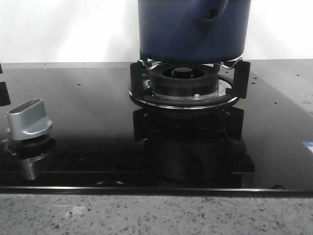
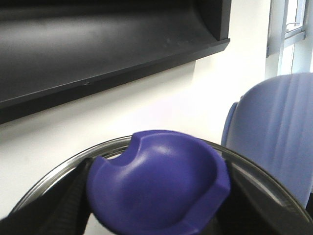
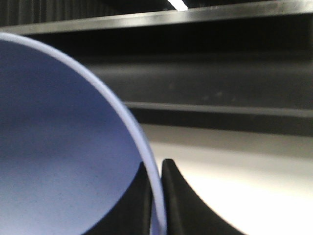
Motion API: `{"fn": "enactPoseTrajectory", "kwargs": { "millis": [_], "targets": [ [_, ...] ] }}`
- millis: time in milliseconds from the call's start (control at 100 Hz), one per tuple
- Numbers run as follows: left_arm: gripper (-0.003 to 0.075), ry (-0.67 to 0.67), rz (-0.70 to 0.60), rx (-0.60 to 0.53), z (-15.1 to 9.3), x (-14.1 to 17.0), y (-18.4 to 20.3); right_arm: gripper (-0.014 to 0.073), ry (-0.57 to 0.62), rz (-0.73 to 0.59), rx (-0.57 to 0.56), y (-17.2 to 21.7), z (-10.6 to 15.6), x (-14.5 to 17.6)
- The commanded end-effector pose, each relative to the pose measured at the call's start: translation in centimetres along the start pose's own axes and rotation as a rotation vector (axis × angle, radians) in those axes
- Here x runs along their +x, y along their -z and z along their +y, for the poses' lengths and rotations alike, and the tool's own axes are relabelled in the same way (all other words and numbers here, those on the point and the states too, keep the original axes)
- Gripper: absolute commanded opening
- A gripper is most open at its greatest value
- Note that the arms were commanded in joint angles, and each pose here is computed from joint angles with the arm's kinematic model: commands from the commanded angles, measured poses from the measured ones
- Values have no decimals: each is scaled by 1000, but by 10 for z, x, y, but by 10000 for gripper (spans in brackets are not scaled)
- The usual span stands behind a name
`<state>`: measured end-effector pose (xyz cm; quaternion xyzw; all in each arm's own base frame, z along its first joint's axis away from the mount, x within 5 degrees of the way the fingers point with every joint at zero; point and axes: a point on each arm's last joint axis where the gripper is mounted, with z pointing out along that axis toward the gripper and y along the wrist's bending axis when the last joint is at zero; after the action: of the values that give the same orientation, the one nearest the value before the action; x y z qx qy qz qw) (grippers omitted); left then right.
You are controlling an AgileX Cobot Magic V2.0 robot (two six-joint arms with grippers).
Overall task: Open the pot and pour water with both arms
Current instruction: 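Tilt the bowl with the right gripper, pouring water into the pot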
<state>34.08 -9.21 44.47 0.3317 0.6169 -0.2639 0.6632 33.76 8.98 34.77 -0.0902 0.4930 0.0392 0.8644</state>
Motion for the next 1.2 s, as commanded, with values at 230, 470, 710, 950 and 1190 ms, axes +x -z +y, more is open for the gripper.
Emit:
{"fn": "enactPoseTrajectory", "kwargs": {
  "millis": [230, 470, 710, 950, 1190],
  "targets": [
    [316, 3, -122, -6, -10, -36, 14, -68, 3, -212, 30, -1, -6, -40],
    [316, 3, -122, -6, -10, -36, 14, -68, 1, -252, 39, 0, -7, -45],
    [316, 3, -122, -6, -10, -36, 14, -68, 1, -269, 42, 0, -7, -47],
    [316, 3, -122, -6, -10, -36, 14, -68, 1, -272, 42, 1, -7, -47],
    [316, 3, -122, -6, -10, -36, 14, -68, 1, -269, 42, 0, -7, -47]
  ]
}}
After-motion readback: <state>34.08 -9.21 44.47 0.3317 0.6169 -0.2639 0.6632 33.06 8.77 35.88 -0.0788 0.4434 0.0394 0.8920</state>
